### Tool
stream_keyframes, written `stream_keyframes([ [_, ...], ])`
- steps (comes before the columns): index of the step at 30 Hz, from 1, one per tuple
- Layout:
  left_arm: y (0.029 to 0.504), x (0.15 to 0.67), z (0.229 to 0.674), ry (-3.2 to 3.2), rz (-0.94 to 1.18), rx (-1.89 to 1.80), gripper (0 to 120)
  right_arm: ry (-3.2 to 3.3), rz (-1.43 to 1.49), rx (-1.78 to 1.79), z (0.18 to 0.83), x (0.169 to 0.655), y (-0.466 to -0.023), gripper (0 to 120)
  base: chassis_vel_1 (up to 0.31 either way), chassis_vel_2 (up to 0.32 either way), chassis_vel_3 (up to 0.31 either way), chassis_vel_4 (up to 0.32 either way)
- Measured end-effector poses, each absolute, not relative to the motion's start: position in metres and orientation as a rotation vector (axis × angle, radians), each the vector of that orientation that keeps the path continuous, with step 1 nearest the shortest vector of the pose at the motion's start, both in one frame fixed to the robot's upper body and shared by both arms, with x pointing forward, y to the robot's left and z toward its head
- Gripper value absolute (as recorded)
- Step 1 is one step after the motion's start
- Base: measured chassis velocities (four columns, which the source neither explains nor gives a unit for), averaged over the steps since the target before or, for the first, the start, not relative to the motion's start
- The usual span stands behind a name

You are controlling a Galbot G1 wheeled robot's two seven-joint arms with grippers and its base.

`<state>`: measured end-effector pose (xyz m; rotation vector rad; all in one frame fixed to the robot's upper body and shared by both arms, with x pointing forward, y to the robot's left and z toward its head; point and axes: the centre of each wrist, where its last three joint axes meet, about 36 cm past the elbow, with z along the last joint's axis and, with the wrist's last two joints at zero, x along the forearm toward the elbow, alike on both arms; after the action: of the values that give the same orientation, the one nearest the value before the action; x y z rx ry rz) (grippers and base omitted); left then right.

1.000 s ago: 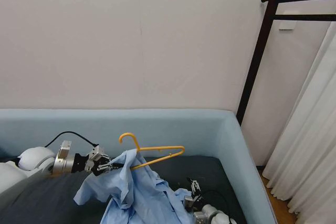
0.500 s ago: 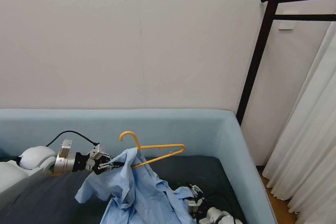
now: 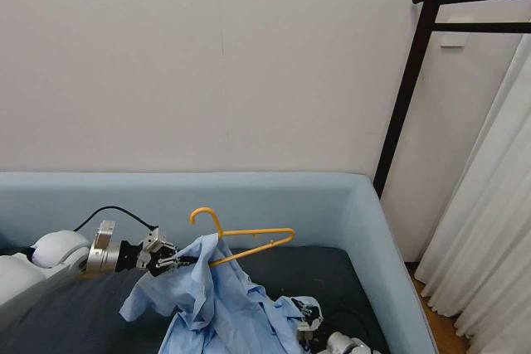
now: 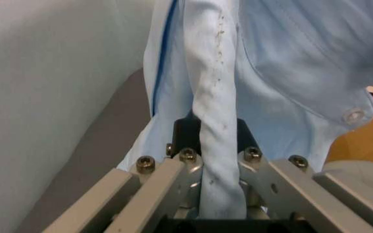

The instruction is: Pick up the clothes from the sofa and hang them on the clothes hanger.

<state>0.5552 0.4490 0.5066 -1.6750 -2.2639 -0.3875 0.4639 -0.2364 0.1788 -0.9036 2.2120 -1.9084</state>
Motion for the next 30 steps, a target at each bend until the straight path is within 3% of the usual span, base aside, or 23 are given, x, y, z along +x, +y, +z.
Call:
stream_keyframes([
  [10, 0.454, 0.567, 0.519, -2.328, -0.392, -1.672, 1, 3.177, -1.403, -0.517, 0.245, 0.463, -0.241, 0, 0.000, 0.000, 0.000, 0.000],
  [18, 0.459, 0.575, 0.521, -2.359, -0.392, -1.658, 1, 3.278, -1.489, -0.570, 0.251, 0.434, -0.254, 0, 0.000, 0.000, 0.000, 0.000],
  [30, 0.453, 0.578, 0.518, -2.377, -0.401, -1.681, 1, 3.039, -1.538, -0.781, 0.268, 0.385, -0.284, 45, 0.000, 0.000, 0.000, 0.000],
])
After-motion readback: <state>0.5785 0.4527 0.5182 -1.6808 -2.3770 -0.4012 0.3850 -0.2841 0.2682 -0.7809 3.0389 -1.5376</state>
